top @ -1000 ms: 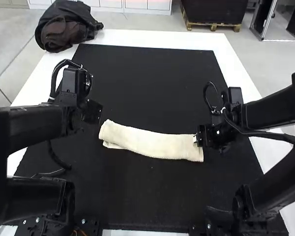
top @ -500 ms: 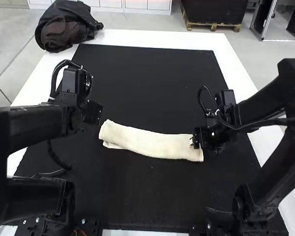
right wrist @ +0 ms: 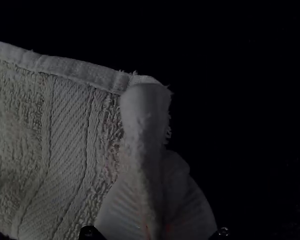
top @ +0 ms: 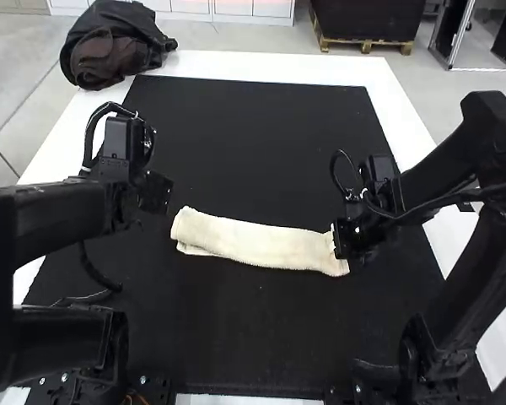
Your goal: Fold the towel.
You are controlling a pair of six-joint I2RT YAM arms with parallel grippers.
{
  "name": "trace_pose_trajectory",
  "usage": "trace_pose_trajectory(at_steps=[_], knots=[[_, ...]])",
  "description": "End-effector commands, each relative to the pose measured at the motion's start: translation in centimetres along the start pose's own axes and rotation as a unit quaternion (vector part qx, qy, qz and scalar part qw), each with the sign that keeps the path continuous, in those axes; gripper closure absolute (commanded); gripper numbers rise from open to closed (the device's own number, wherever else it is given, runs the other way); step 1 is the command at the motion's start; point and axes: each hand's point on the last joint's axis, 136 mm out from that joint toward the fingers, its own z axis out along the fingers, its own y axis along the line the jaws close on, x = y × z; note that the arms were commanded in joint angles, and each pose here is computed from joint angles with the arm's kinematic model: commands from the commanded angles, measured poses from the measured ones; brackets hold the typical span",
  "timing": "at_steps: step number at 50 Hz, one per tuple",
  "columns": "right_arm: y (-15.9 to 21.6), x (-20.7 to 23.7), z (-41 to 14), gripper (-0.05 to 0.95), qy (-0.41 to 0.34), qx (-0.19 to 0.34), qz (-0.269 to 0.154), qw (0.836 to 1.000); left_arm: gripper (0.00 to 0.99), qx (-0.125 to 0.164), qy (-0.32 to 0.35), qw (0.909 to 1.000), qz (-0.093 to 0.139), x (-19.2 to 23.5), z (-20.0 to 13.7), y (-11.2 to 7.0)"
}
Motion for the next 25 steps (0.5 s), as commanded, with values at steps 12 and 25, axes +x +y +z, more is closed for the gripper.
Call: trace_pose_trajectory(at_steps=[12,25], knots=[[1.7,-5.7,-5.7,0.92,-0.078,-0.034,0.02,0.996,0.038,-0.018,-0.022,0.9995,-0.013,-2.1,-0.5,1.4],[5.3,-7.3,-6.8,0.92,-0.085,-0.084,0.015,0.993,0.038,-0.016,-0.017,0.9997,-0.012,-1.6,-0.5,1.2]])
